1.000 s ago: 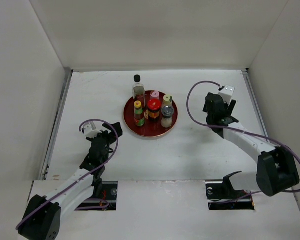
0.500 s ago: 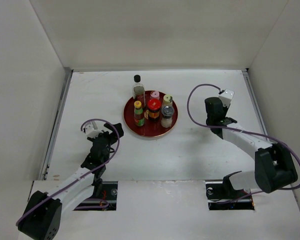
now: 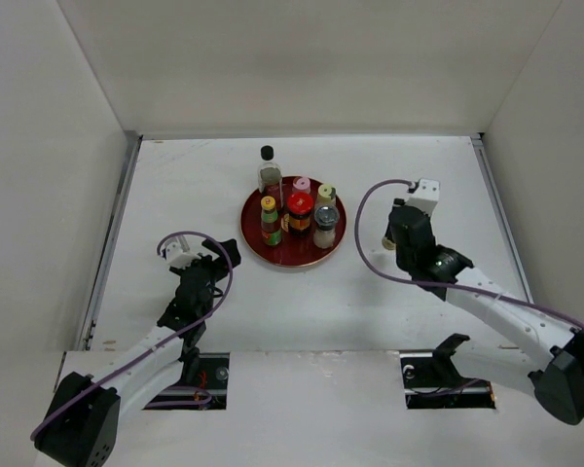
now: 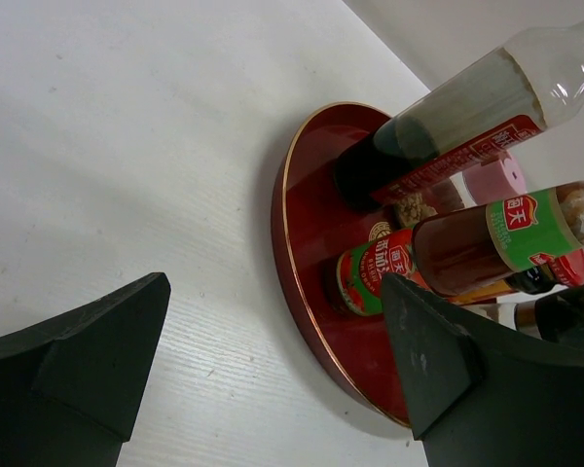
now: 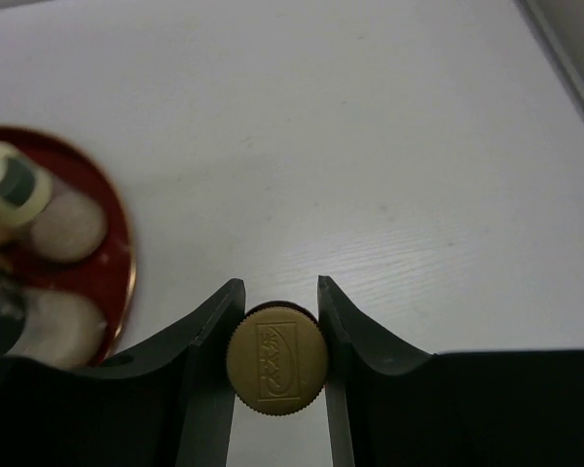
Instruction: Organize the condiment bottles
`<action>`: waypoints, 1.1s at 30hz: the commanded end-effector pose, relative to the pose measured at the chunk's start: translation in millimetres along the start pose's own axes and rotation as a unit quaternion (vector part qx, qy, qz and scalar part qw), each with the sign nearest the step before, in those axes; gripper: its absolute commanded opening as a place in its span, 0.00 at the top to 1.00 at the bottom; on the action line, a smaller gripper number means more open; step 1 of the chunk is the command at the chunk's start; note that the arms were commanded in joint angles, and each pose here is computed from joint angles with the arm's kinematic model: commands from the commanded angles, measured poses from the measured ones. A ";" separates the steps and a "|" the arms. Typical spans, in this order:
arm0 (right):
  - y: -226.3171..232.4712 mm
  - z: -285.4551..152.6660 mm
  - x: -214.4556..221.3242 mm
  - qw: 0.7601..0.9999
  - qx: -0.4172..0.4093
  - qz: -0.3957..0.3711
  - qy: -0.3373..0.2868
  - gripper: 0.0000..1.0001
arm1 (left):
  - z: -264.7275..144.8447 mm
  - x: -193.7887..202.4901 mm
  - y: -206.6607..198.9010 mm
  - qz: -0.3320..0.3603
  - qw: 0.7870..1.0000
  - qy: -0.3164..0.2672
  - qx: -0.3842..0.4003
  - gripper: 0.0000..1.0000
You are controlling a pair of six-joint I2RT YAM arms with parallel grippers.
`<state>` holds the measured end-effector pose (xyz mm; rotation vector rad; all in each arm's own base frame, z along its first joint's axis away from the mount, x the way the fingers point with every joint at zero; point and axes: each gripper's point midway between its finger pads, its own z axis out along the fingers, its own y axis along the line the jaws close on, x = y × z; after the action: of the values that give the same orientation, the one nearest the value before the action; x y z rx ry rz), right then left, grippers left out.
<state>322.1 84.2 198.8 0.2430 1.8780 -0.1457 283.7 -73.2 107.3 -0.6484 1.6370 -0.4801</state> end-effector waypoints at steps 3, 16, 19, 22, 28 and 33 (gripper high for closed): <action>71.7 -49.9 -9.0 0.991 -0.135 0.002 0.005 0.70 | 1.9 -16.2 -13.6 -0.020 0.999 -0.025 0.020 0.10; 267.7 -90.0 -38.8 0.944 -0.324 -0.033 -0.058 0.70 | 2.2 -23.3 -5.1 -0.020 0.999 -0.038 0.006 0.09; 277.9 -68.5 -30.9 0.949 -0.304 -0.050 -0.066 0.70 | 2.8 -23.7 -2.3 -0.017 0.999 -0.041 0.000 0.09; 284.7 -52.6 -18.6 0.951 -0.295 -0.063 -0.067 0.70 | 3.0 -23.8 -2.7 -0.017 0.999 -0.039 0.001 0.09; 288.5 -31.4 18.3 0.958 -0.264 -0.102 -0.051 0.69 | 4.9 -23.1 -2.7 -0.015 0.999 -0.037 -0.001 0.09; 284.9 -25.7 41.2 0.960 -0.259 -0.104 -0.034 0.66 | 6.3 -22.9 -1.7 -0.012 0.999 -0.037 -0.006 0.09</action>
<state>343.9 359.1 140.2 -0.4252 1.8914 0.1215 286.0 -60.3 107.2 -0.6840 1.6192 -0.4437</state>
